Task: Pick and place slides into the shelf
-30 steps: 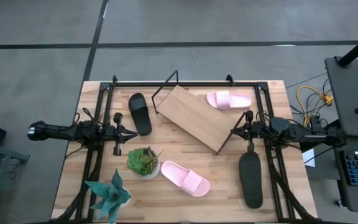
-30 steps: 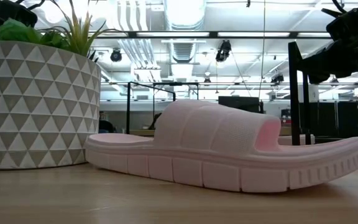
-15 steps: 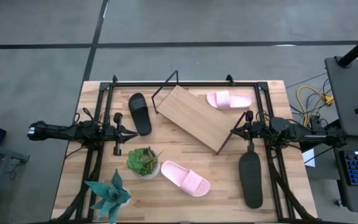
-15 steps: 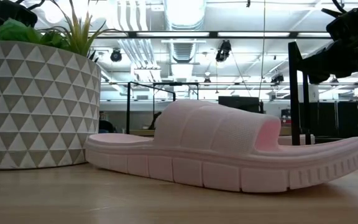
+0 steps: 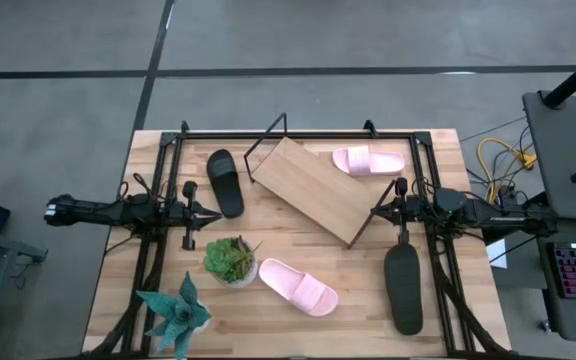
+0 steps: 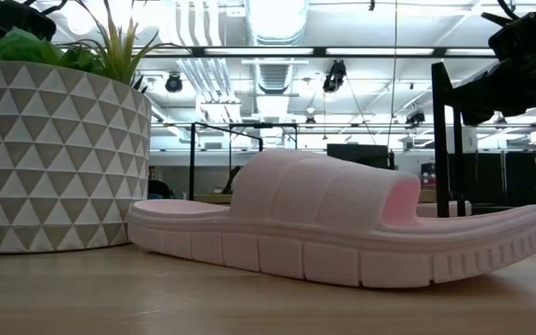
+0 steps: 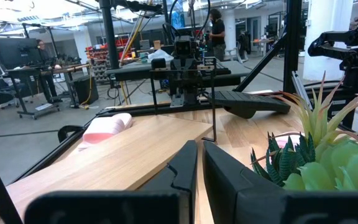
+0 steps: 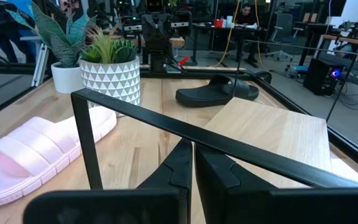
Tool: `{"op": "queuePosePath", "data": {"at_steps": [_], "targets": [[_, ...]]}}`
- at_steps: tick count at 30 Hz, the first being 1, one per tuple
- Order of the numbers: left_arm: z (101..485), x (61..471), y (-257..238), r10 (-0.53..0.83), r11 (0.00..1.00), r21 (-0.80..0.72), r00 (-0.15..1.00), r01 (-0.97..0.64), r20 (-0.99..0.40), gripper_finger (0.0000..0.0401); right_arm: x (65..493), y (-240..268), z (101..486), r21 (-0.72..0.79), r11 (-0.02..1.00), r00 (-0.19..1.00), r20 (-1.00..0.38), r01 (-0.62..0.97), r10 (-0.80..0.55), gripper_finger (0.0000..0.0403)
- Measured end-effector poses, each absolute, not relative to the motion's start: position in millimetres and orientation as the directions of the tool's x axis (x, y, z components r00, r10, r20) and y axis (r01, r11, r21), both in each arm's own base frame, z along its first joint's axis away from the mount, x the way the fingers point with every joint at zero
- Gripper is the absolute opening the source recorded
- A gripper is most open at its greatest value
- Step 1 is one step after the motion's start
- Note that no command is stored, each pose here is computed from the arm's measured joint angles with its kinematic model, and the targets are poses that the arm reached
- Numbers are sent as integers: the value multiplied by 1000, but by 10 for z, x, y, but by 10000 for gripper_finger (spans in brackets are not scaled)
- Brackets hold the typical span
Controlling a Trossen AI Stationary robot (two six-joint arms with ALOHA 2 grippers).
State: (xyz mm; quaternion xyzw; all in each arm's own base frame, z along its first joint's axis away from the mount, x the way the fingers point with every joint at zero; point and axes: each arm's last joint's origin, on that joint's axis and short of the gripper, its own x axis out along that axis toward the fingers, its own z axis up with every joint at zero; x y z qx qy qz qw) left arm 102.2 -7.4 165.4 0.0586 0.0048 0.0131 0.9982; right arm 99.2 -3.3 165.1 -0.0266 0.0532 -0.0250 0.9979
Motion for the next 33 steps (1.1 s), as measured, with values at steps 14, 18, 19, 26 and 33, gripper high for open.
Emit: {"op": "queuePosePath", "data": {"at_steps": [14,18,19,26,33], "targets": [[1699,1021,-74,26,994,107,999,-30,38,11,999,-33,1752,189,981,999,4,50,-52,9],[1707,1021,-74,27,991,128,999,-33,46,11,998,-34,1763,144,988,998,15,50,-53,9],[1710,1021,-74,28,989,146,998,-35,50,11,999,-33,1762,138,989,999,15,50,-52,9],[1708,1024,-74,29,987,157,998,-36,47,11,998,-33,1761,138,989,999,13,50,-53,9],[1698,1025,-74,29,987,158,999,-34,36,11,998,-33,1746,131,990,999,-3,53,-53,9]]}}
